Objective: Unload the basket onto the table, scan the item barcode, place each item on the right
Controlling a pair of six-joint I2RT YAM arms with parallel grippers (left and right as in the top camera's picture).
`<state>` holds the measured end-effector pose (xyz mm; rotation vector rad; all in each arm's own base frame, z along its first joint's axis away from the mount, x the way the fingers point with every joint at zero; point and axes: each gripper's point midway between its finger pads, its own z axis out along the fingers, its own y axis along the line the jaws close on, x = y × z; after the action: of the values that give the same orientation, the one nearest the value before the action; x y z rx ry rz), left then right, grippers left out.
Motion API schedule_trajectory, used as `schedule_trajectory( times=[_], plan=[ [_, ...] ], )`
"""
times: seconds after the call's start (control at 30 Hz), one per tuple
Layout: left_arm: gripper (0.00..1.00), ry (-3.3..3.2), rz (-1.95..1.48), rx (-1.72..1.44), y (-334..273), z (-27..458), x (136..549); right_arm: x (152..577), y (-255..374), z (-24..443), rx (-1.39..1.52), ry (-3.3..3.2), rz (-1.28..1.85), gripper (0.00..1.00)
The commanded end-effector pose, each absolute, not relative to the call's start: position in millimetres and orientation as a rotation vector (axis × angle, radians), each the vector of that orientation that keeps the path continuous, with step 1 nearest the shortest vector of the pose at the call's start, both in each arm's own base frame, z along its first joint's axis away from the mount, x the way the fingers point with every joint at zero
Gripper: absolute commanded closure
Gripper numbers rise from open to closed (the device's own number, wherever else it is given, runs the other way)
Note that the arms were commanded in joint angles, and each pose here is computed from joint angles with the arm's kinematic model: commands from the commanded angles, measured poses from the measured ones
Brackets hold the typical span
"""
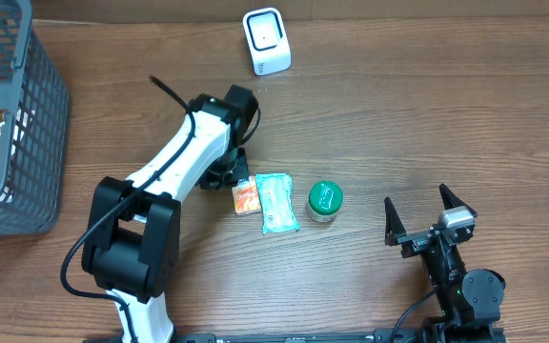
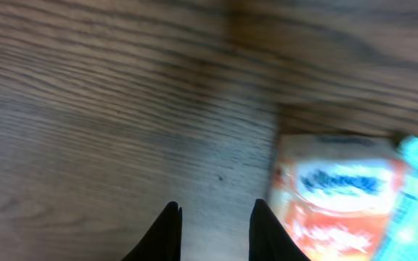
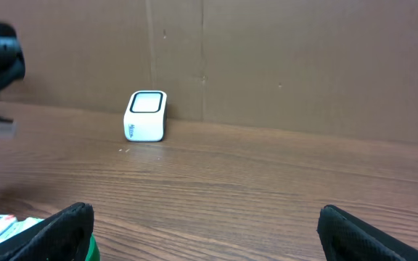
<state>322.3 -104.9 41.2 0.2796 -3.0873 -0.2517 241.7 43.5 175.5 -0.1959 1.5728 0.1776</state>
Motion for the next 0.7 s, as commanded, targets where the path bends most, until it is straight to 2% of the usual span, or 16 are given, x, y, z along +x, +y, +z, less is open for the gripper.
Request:
schedule_trajectory(
  times=[0.0,0.4,0.67],
  plan=[
    [0.84,-3.07,-0.288,0.211,-97.1,23.1,312.5,241.6,44.2,173.5,-0.202,1.569,0.176,0.0],
    [0.85,-3.093,0.058,-0.042,-144.8,7.0,313.0,241.6,44.2,173.5,-0.202,1.569,0.176,0.0],
    [0.8,-3.101,0.048,-0.118,-156.1,6.9,309.5,241.6,44.2,173.5,-0.202,1.569,0.176,0.0]
  ],
)
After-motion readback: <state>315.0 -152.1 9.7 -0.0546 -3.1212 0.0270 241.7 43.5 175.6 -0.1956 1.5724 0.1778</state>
